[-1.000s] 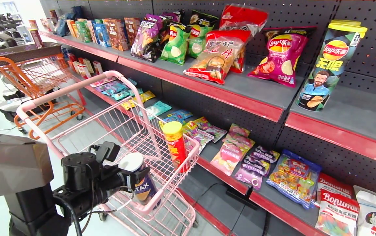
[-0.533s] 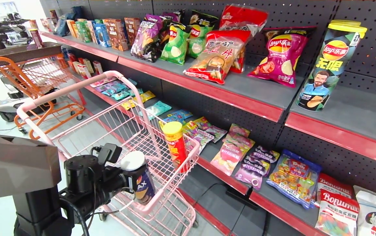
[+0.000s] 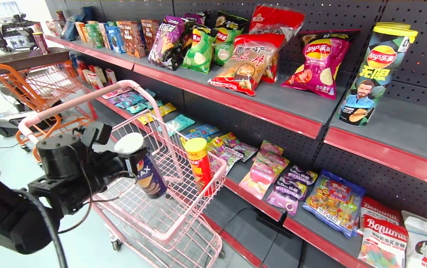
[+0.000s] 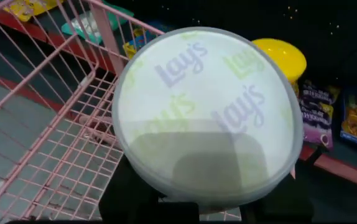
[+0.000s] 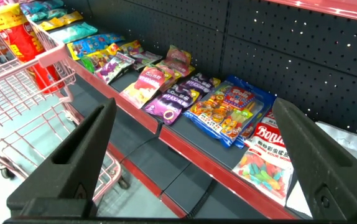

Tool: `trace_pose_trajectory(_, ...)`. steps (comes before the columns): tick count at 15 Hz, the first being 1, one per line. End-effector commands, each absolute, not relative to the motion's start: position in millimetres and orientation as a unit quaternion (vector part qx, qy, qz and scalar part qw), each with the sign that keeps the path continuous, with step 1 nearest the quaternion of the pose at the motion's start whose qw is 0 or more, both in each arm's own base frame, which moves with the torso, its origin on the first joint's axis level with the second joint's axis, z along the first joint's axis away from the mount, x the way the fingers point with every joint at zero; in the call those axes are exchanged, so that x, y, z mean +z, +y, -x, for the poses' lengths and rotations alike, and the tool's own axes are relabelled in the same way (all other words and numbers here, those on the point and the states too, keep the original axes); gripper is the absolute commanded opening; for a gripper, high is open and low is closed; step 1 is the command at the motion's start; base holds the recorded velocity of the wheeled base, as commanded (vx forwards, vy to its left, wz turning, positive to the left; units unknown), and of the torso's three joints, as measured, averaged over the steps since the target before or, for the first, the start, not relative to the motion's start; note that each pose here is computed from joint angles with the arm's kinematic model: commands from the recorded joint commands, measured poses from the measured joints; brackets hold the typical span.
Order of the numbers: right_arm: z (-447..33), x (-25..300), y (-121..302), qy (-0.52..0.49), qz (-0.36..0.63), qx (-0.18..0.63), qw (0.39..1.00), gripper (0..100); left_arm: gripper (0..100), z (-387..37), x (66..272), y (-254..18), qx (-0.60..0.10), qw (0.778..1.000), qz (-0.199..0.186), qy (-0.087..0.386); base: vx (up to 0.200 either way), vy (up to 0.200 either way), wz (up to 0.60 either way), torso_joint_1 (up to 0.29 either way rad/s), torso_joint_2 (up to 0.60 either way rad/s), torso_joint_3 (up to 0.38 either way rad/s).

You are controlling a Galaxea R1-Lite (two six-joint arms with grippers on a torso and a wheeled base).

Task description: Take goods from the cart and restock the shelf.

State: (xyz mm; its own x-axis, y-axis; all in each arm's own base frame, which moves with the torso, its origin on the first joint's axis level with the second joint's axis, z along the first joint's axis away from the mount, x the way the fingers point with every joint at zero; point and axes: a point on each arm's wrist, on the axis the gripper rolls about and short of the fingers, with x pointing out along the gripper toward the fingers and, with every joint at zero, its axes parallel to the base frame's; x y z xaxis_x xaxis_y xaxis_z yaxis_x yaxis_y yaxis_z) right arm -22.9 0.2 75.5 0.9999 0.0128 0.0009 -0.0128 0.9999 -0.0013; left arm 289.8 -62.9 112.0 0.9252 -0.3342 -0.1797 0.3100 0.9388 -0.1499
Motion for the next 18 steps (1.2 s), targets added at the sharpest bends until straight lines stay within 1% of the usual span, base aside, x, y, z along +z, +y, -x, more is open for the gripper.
trace_pose_trajectory(1,23,75,0,0.0,0.001,0.007,1.0,100,0,-279,177,-54,-0.159,0.985,0.062,0.026,0.0,0.0,0.0,0.0,0.0,0.0)
trace_pose_trajectory(2,23,75,0,0.0,0.001,0.007,1.0,100,0,-259,226,-49,-0.156,0.986,0.063,0.01,0.0,0.0,0.0,0.0,0.0,0.0)
trace_pose_trajectory(3,23,75,0,0.0,0.001,0.007,1.0,100,0,-239,253,-45,-0.158,0.985,0.063,0.007,0.0,0.0,0.0,0.0,0.0,0.0)
trace_pose_trajectory(4,23,75,0,0.0,0.001,0.007,1.0,100,0,-215,272,-41,-0.158,0.985,0.063,0.009,0.0,0.0,0.0,0.0,0.0,0.0)
trace_pose_trajectory(5,23,75,0,0.0,0.0,0.006,1.0,100,0,-188,287,-36,-0.159,0.985,0.062,0.01,0.0,0.0,0.0,0.0,0.0,0.0)
trace_pose_trajectory(6,23,75,0,0.0,0.0,0.007,1.0,100,0,-173,291,-34,-0.158,0.985,0.062,0.015,0.0,0.0,0.0,0.0,0.0,0.0)
trace_pose_trajectory(7,23,75,0,0.0,0.0,0.007,1.0,100,0,-122,299,-25,-0.159,0.985,0.062,0.016,0.0,0.0,0.0,0.0,0.0,0.0)
trace_pose_trajectory(8,23,75,0,0.0,0.0,0.007,1.0,100,0,-101,301,-21,-0.159,0.985,0.062,0.01,0.0,0.0,0.0,0.0,0.0,0.0)
trace_pose_trajectory(10,23,75,0,0.0,0.0,0.006,1.0,100,0,-61,299,-14,-0.159,0.986,0.058,-0.008,0.0,0.0,0.0,0.0,0.0,0.0)
trace_pose_trajectory(11,23,75,0,0.0,0.0,0.005,1.0,100,0,-46,292,-11,-0.157,0.986,0.045,-0.014,0.0,0.0,0.0,0.051,-0.12,-0.085)
trace_pose_trajectory(13,23,75,0,0.0,0.0,0.006,1.0,100,0,-25,266,-8,-0.158,0.987,0.037,-0.013,0.0,0.0,0.0,0.122,-0.39,-0.249)
trace_pose_trajectory(14,23,75,0,0.0,0.0,0.005,1.0,100,0,-11,243,-5,-0.155,0.987,0.036,-0.007,0.0,0.0,0.0,0.173,-0.49,-0.31)
trace_pose_trajectory(15,23,75,0,0.0,0.0,0.005,1.0,100,0,-4,231,-4,-0.151,0.988,0.036,-0.001,0.0,0.0,0.0,0.193,-0.53,-0.33)
trace_pose_trajectory(18,23,75,0,0.0,0.0,0.005,1.0,100,0,9,212,0,-0.127,0.991,0.035,0.029,0.0,0.0,0.0,0.224,-0.58,-0.362)
